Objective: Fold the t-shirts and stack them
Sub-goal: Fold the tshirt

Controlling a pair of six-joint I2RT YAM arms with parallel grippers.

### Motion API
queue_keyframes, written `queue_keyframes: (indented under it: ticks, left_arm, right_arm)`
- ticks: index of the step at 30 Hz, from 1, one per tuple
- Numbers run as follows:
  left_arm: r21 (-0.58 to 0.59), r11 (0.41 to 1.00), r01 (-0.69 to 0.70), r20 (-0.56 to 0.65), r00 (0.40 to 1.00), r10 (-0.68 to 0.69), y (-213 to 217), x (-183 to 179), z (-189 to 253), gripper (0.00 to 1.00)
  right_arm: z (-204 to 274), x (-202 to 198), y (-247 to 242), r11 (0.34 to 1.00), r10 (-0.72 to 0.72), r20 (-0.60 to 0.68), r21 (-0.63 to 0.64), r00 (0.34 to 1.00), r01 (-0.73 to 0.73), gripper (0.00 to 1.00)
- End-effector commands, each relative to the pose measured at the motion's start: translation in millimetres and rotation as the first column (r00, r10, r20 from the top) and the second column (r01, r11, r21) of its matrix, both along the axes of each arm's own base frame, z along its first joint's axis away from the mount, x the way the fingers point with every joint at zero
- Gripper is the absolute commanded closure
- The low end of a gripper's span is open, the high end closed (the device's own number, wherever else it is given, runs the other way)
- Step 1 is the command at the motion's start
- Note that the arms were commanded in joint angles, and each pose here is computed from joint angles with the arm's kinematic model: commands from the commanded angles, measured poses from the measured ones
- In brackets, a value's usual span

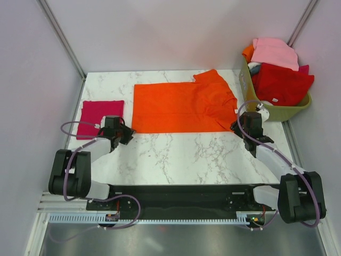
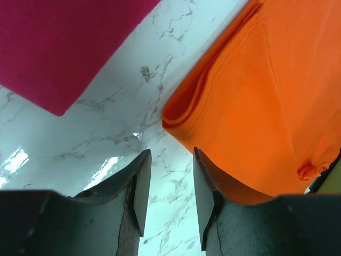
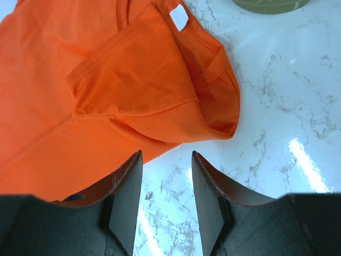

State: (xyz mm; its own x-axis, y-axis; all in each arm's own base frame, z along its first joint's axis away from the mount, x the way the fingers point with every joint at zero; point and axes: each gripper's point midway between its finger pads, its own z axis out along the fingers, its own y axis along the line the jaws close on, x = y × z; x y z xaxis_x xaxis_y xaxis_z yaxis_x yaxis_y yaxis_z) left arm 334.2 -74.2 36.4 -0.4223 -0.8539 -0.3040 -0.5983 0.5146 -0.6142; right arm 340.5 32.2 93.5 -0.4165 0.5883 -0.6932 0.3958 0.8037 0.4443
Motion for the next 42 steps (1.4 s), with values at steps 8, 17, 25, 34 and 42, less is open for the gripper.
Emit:
queue_keyframes:
  ticks: [8,17,25,34,42]
  left_arm:
    - [-0.024,0.996,-0.086,0.024,0.996,0.087,2.1,28.6,-5.5,0.67]
    - [0.002,0.996,-0.090,0.019,0.996,0.090,5.7,30.6,-9.4,0.98]
    - [0.035,0.994,-0.105,0.023,0.994,0.104,13.1,28.1,-0.2,0.98]
    - [0.050,0.993,-0.103,0.020,0.995,0.102,17.9,28.8,4.9,0.98]
    - [0.061,0.991,-0.117,0.013,0.993,0.117,31.8,26.3,5.6,0.98]
  right_arm:
    - [1.9,4.0,-0.2,0.989,-0.104,0.107,0.119,0.989,0.091,0.49]
    - [-25.6,-2.0,4.7,0.974,-0.138,0.057,0.189,0.989,0.125,0.48]
    - [-44.9,-1.8,-1.5,0.975,-0.164,0.010,0.153,0.986,0.161,0.51]
    - [-59.7,9.1,-20.4,0.969,-0.234,-0.038,0.069,0.972,0.236,0.48]
    - [-55.7,17.2,-49.0,0.953,-0.298,-0.036,0.049,0.954,0.300,0.49]
